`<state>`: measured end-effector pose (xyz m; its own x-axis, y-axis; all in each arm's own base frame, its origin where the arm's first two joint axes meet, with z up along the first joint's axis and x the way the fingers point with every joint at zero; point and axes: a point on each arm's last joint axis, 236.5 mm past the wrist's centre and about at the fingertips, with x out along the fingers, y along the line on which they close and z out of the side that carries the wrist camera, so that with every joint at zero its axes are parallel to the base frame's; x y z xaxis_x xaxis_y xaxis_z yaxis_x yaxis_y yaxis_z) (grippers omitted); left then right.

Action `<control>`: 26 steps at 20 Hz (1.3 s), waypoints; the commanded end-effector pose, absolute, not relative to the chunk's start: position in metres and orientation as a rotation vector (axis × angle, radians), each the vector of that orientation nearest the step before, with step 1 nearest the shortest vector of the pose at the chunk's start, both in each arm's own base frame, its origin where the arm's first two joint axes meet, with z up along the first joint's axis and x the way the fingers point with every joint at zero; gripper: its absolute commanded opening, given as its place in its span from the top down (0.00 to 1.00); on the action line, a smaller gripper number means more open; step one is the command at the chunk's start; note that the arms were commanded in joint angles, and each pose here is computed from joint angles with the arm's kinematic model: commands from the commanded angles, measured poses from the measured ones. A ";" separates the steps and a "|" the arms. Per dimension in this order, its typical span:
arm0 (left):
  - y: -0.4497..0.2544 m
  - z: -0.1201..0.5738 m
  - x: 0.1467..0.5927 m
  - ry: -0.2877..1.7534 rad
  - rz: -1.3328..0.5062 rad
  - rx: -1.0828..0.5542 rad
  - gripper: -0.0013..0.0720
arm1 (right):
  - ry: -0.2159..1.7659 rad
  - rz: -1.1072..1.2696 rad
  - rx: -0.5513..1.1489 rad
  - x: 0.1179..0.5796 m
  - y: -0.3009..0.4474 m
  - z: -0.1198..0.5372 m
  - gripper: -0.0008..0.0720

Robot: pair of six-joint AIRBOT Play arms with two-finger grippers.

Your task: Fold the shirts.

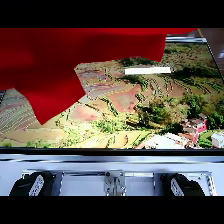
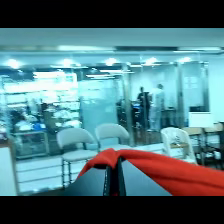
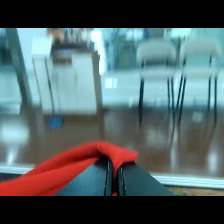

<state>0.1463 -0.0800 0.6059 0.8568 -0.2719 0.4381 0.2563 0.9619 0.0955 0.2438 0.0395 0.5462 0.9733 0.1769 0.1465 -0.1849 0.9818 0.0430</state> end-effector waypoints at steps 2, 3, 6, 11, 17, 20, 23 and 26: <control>-0.052 0.594 0.129 -0.399 -0.113 0.047 0.92 | 0.031 -0.029 0.038 0.195 0.000 0.506 0.89; -0.047 0.582 0.140 -0.349 -0.094 0.053 0.92 | 0.125 -0.064 0.034 0.201 -0.009 0.485 0.89; -0.033 0.529 0.194 -0.149 -0.093 0.022 0.92 | 0.429 -0.074 0.046 0.231 -0.017 0.416 0.89; -0.007 0.371 0.305 0.331 -0.113 -0.097 0.92 | 0.991 -0.034 0.056 0.319 -0.032 0.267 0.89; 0.027 0.173 0.420 0.742 -0.077 -0.279 0.92 | 1.145 0.050 0.258 0.464 -0.021 0.100 0.89; 0.017 0.106 0.471 0.812 -0.114 -0.442 0.92 | 1.037 0.103 0.465 0.527 0.003 0.064 0.89; 0.000 0.051 0.502 0.868 -0.139 -0.621 0.92 | 0.950 0.094 0.597 0.564 0.012 0.048 0.89; -0.023 0.000 0.504 0.985 -0.164 -0.676 0.92 | 0.998 0.096 0.590 0.570 0.026 0.016 0.89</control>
